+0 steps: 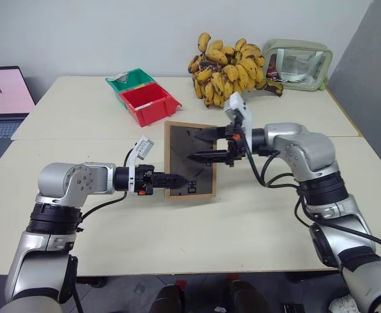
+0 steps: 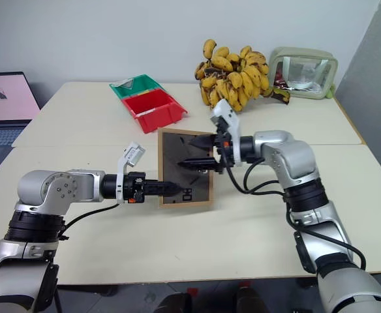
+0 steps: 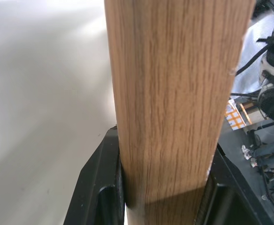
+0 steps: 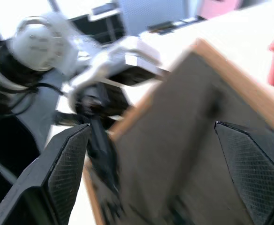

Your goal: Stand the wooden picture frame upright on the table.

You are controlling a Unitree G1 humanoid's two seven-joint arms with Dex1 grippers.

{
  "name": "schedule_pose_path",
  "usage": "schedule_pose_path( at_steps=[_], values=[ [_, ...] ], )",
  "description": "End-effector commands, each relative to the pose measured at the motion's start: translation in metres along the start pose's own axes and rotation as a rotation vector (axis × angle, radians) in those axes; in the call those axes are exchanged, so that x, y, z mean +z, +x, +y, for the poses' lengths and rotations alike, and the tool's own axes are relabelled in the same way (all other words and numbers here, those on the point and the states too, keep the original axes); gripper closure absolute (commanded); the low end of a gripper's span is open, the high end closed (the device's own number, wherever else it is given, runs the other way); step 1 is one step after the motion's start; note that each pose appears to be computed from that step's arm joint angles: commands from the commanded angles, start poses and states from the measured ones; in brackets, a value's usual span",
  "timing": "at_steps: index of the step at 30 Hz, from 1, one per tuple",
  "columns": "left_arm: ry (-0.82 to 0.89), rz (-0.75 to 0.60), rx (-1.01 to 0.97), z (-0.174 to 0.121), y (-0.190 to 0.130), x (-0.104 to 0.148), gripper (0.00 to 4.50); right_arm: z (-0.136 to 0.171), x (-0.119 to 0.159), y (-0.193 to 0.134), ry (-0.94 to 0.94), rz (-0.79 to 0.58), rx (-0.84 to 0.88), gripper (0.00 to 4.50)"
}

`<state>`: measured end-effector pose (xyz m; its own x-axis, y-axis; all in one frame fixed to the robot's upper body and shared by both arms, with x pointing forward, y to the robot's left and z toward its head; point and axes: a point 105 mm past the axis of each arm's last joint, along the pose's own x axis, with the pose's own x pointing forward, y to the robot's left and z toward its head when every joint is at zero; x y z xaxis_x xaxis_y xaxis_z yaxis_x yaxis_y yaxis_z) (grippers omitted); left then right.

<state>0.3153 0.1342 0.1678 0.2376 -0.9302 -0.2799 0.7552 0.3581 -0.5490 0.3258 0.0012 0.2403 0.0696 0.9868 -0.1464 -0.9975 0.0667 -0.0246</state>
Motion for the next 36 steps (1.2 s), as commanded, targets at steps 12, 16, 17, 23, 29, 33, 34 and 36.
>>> schedule_pose_path(
  at_steps=[12,16,17,23,29,33,34,36],
  values=[
    [0.008,0.016,-0.081,-0.016,-0.004,-0.007,3.18,0.020,-0.008,-0.095,0.087,0.056,-0.089,0.02],
    [-0.084,0.006,-0.153,-0.028,-0.006,-0.008,3.18,0.014,-0.031,-0.138,-0.141,0.220,-0.234,0.02],
    [-0.117,-0.006,-0.175,-0.031,-0.007,-0.005,3.18,0.014,-0.039,-0.144,-0.270,0.266,-0.247,0.02],
    [-0.231,-0.010,-0.256,-0.047,-0.011,-0.002,3.18,0.004,-0.048,-0.141,-1.333,0.278,-0.361,0.02],
    [-0.258,0.012,-0.323,-0.058,-0.002,-0.004,3.18,0.011,-0.021,-0.112,-1.641,-0.058,-0.357,0.02],
    [-0.279,0.014,-0.349,-0.062,0.003,-0.004,3.18,0.016,-0.019,-0.091,-1.738,-0.140,-0.267,0.02],
    [-0.282,0.013,-0.354,-0.063,0.004,-0.004,3.18,0.016,-0.021,-0.087,-1.754,-0.140,-0.242,0.02],
    [-0.288,0.009,-0.364,-0.065,0.005,-0.002,3.18,0.013,-0.024,-0.081,-1.759,-0.122,-0.225,0.02]
  ],
)
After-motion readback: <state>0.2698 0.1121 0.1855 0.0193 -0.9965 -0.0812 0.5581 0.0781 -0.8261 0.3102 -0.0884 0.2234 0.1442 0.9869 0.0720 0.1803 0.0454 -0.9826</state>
